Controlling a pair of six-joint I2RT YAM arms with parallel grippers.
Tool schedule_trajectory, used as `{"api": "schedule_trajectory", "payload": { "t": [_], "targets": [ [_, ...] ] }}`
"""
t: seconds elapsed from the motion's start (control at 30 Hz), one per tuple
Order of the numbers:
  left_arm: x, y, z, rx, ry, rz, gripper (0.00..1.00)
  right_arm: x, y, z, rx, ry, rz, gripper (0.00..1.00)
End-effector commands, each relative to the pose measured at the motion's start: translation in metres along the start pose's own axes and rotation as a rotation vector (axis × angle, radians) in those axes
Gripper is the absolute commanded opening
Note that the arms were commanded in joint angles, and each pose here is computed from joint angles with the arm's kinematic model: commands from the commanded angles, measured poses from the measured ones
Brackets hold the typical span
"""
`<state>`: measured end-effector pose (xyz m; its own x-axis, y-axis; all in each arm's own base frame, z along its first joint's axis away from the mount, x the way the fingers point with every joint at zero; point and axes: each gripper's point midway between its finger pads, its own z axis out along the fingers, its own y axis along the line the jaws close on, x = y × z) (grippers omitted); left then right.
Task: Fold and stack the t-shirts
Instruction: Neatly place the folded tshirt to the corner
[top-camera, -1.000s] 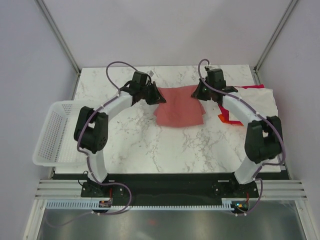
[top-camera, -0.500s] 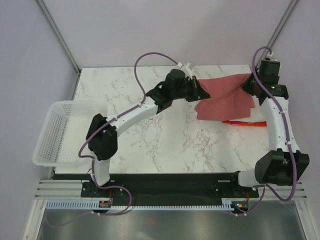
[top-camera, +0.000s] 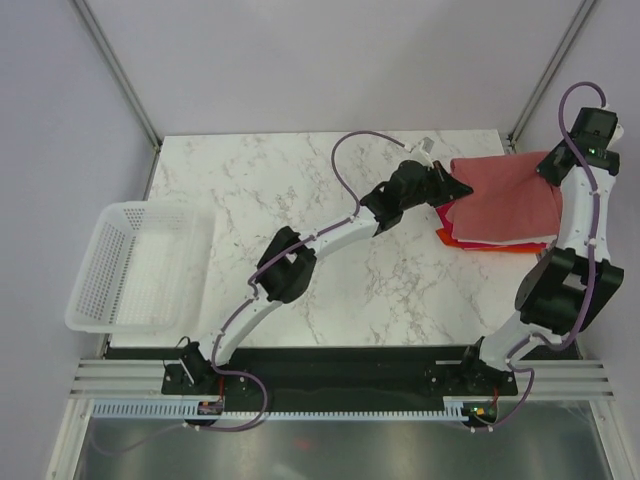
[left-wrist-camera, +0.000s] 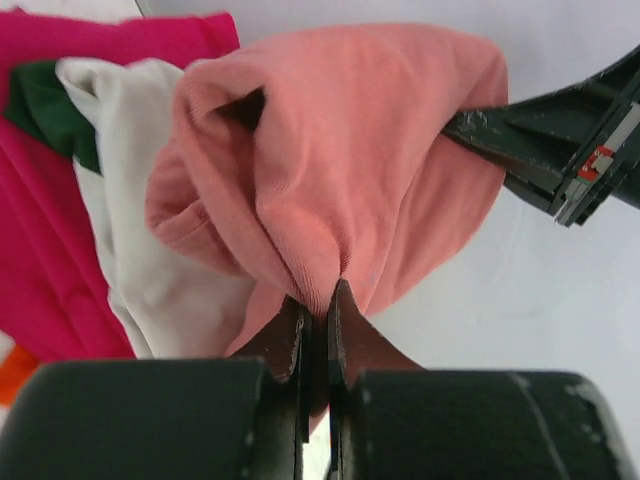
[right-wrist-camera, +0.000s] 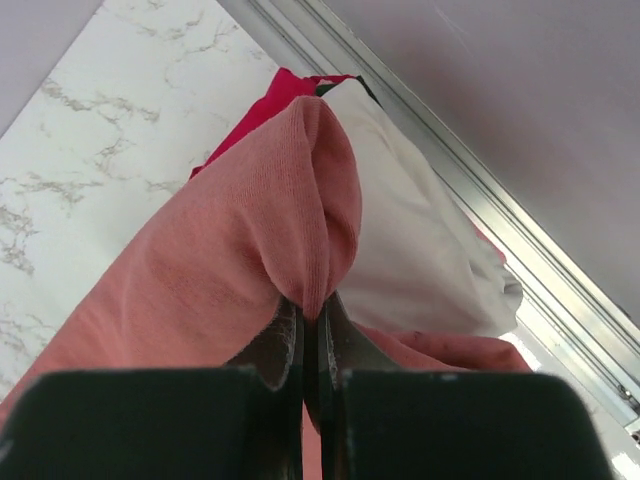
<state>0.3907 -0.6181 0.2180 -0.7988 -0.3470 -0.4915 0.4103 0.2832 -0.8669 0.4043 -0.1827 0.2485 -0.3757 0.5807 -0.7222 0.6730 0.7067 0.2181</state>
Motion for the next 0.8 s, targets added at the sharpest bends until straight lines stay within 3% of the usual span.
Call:
{"api": "schedule_trajectory", "payload": {
  "t": [0.0, 0.03, 0.07, 0.1, 0.13, 0.17, 0.23, 0.27, 0.3, 0.33, 0.4, 0.47, 0.53, 0.57, 0.6, 0.73, 0.77],
  "targets": [
    [-0.043, -0.010, 0.019, 0.111, -0.230, -0.056, 0.02, -0.018, -0.004, 0.030, 0.025, -0.027, 0.015, 0.00],
    [-0.049, -0.009, 0.021, 0.136, -0.275, -0.054, 0.06, -0.021, -0.002, 0.039, 0.031, -0.030, 0.020, 0.00],
    [-0.056, 0.002, 0.025, 0.114, -0.326, -0.051, 0.19, -0.012, -0.007, 0.063, 0.063, 0.005, 0.020, 0.04],
    [-0.054, 0.014, 0.030, 0.103, -0.350, -0.049, 0.42, -0.011, -0.008, 0.074, 0.078, 0.013, 0.026, 0.16],
    [-0.059, 0.016, 0.031, 0.103, -0.375, -0.048, 0.82, -0.023, -0.006, 0.079, 0.088, -0.007, 0.032, 0.52],
    [-0.062, 0.017, 0.030, 0.109, -0.389, -0.035, 0.95, -0.012, -0.010, 0.100, 0.116, 0.028, 0.029, 0.65],
    [-0.075, 0.001, 0.024, 0.130, -0.399, 0.002, 1.00, -0.022, -0.012, 0.107, 0.147, 0.007, 0.030, 0.89],
    [-0.080, -0.005, 0.020, 0.115, -0.404, 0.070, 1.00, -0.021, -0.014, 0.112, 0.159, 0.017, 0.022, 0.91],
    [-0.075, 0.005, 0.018, 0.072, -0.390, 0.098, 1.00, -0.026, -0.015, 0.110, 0.170, 0.003, 0.018, 0.92],
    [-0.096, -0.032, 0.000, 0.095, -0.424, 0.126, 1.00, -0.031, -0.015, 0.106, 0.168, -0.010, 0.013, 0.92],
    [-0.102, -0.022, -0.014, 0.014, -0.442, 0.177, 1.00, -0.046, -0.010, 0.083, 0.152, -0.059, 0.017, 0.91],
    [-0.128, -0.059, -0.042, 0.029, -0.484, 0.237, 1.00, -0.063, -0.007, 0.051, 0.137, -0.123, 0.017, 0.91],
    [-0.135, -0.049, -0.058, -0.033, -0.474, 0.276, 1.00, -0.065, -0.006, 0.032, 0.123, -0.144, 0.015, 0.92],
    [-0.154, -0.079, -0.082, -0.019, -0.507, 0.293, 1.00, -0.073, -0.002, 0.010, 0.100, -0.180, 0.021, 0.92],
    [-0.152, -0.055, -0.091, -0.086, -0.477, 0.295, 1.00, -0.073, 0.000, 0.001, 0.080, -0.185, 0.020, 0.92],
    [-0.166, -0.054, -0.160, -0.166, -0.443, 0.298, 1.00, -0.045, 0.030, -0.023, -0.108, -0.111, -0.003, 0.90],
    [-0.152, -0.029, -0.172, -0.220, -0.388, 0.304, 1.00, -0.035, 0.052, -0.036, -0.214, -0.090, -0.024, 0.90]
  ]
}}
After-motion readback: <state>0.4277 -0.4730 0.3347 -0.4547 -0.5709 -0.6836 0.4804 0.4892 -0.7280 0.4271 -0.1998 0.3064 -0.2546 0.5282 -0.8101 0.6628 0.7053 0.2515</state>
